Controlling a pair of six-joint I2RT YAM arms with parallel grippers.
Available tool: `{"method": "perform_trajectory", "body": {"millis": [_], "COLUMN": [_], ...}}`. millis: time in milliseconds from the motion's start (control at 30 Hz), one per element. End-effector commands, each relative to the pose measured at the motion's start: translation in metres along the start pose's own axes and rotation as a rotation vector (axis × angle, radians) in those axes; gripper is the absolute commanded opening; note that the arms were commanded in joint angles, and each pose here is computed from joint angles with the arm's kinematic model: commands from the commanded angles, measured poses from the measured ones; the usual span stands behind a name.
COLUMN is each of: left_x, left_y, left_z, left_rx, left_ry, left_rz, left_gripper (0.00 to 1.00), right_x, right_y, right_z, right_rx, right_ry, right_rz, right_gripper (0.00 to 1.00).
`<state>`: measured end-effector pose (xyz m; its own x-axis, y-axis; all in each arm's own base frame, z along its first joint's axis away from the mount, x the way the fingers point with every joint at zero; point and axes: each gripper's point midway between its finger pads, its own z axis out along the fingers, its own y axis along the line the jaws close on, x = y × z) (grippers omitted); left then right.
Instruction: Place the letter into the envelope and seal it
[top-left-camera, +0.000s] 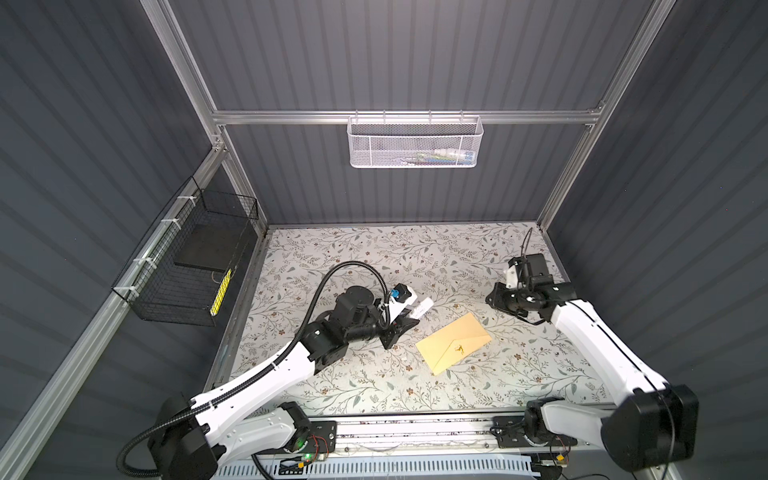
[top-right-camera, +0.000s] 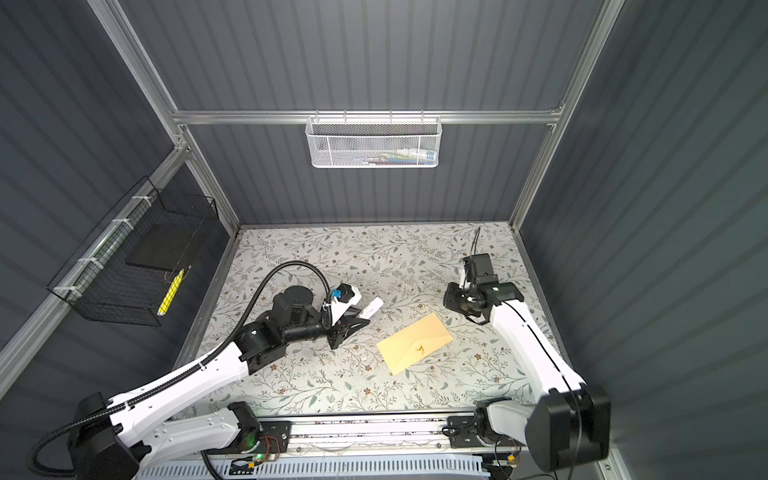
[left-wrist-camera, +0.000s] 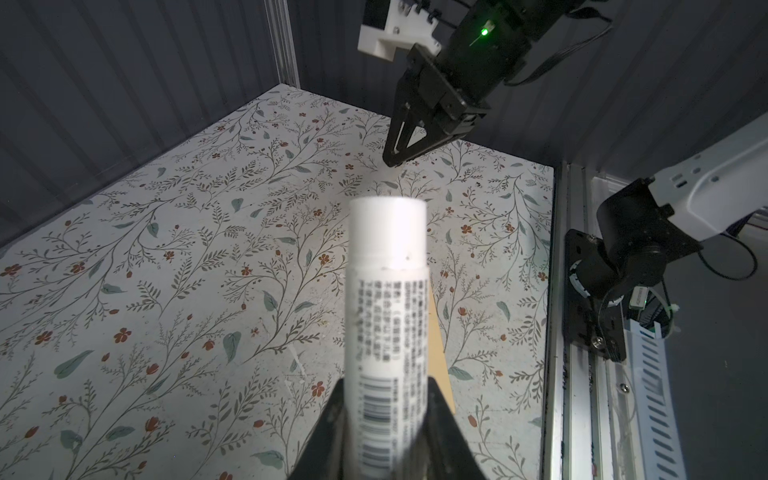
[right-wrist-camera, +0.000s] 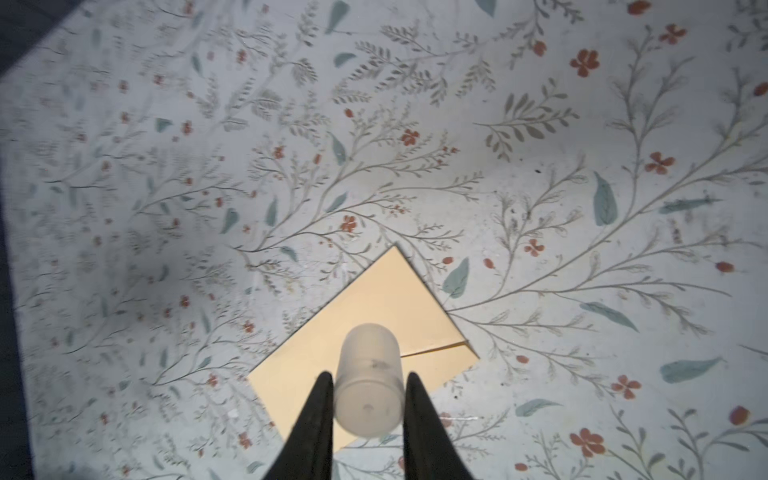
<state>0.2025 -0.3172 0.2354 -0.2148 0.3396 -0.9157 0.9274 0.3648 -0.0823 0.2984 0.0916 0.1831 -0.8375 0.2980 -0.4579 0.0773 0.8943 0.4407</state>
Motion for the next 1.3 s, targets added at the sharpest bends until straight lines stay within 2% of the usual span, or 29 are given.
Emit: {"method": "perform_trajectory", "body": {"millis": [0,100,233,433,900,1267], "left_x": [-0.033,-0.045,-0.055,-0.056,-0.053,-0.052], "left_y": [-0.003,0.0,0.001,0.003,-0.003,-0.02], "left_z": [0.009,0.019,0.027,0.034,0.033,0.026], "left_rx": [0.05,0.061,0.085,0.105,0.139,0.22], "left_ry": [-0.083,-0.116,-0.142,-0.141,-0.136,-0.173], "left_rz": [-0.039,-0.065,-0.084,-0.103,-0.086,0.01], "left_gripper": [0.0,0.0,0.0,0.0,0.0,0.0], "right_x": [0.003,0.003,0.01,0.02,0.026,0.027], "right_y": [0.059,0.093,0.123,0.143,0.15,0.15], "right_z": [-0.04,-0.072,-0.097,-0.111,-0.092,-0.078], "right_rx": [-0.299,-0.462,-0.616,-0.709,-0.726,-0.724], "right_ry": [-0.022,-0.053,-0.049,-0.033,0.013,0.042], "right_rz": [-0.021,-0.046,-0.057,-0.081,-0.088,-0.08], "right_gripper": [0.2,0.19,0.18,0.19,0.18,0.18]}}
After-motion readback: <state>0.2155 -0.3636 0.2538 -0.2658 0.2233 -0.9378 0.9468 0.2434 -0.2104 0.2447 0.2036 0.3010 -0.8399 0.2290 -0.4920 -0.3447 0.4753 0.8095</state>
